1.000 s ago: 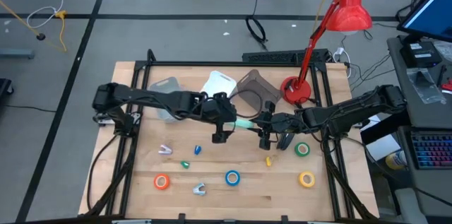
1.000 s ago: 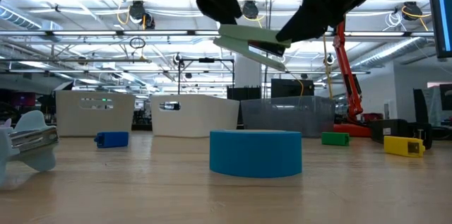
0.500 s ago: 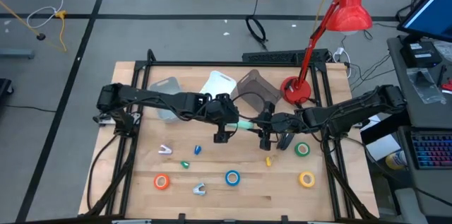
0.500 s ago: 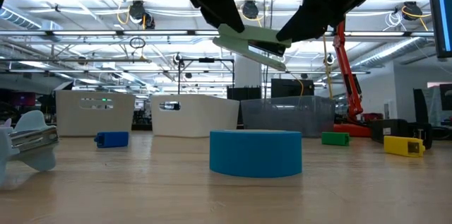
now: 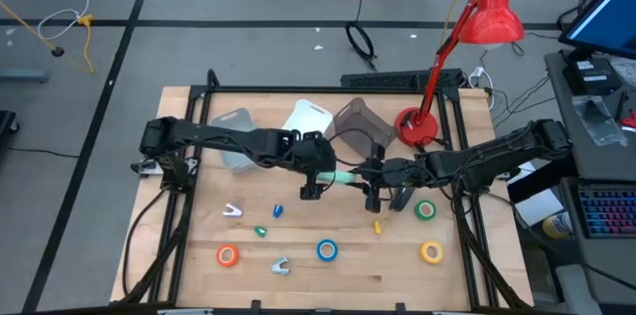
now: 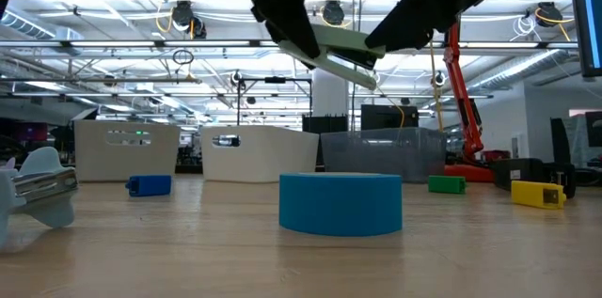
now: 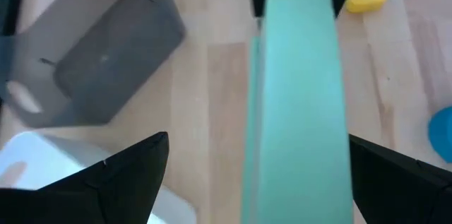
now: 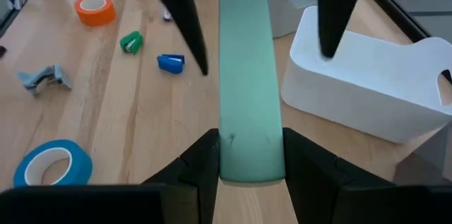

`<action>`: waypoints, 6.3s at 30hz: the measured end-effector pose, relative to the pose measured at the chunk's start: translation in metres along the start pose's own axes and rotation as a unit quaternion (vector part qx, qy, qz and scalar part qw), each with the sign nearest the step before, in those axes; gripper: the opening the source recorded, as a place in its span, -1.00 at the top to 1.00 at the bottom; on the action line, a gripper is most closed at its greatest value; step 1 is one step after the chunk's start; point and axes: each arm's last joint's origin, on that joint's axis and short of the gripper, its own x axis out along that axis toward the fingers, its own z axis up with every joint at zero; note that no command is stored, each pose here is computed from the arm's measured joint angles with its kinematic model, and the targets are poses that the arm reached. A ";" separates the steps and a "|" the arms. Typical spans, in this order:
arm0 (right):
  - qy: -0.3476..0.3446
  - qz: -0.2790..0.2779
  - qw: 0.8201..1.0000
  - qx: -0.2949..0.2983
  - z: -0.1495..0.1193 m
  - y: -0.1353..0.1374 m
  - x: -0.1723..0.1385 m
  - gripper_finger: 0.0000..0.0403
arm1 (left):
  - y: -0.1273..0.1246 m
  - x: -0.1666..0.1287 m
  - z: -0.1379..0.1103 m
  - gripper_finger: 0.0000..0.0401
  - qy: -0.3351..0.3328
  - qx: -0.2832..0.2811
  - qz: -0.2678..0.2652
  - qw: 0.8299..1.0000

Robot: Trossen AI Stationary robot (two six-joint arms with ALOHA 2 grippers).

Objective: Pick and place Stapler, Stapler remover, tape
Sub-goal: Put the large light green stapler into the gray bin

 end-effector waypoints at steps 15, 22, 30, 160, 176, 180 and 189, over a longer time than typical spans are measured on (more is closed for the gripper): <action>0.019 -0.003 1.000 -0.006 -0.004 -0.001 0.000 0.38 | -0.002 0.007 -0.001 -0.98 0.006 -0.011 -0.031 0.999; 0.024 -0.003 1.000 -0.012 -0.005 -0.001 0.000 0.38 | -0.005 0.007 0.000 -0.98 0.005 -0.008 -0.009 1.000; 0.024 -0.004 1.000 -0.019 -0.005 -0.001 0.000 0.38 | -0.009 0.006 0.010 -0.98 -0.048 -0.031 0.000 0.998; 0.124 -0.002 0.992 0.036 -0.018 -0.017 -0.052 0.16 | 0.017 0.010 -0.040 0.36 0.192 -0.193 0.097 0.957; 0.112 -0.002 0.992 0.064 -0.016 -0.020 -0.062 0.16 | 0.039 -0.101 -0.053 0.36 0.139 -0.266 0.173 0.938; 0.110 -0.001 0.992 0.065 -0.016 -0.020 -0.062 0.16 | 0.042 -0.138 -0.069 0.36 0.133 -0.284 0.250 0.916; 0.100 0.001 0.993 0.068 -0.014 -0.019 -0.062 0.16 | 0.052 -0.169 -0.112 0.36 0.105 -0.341 0.295 0.887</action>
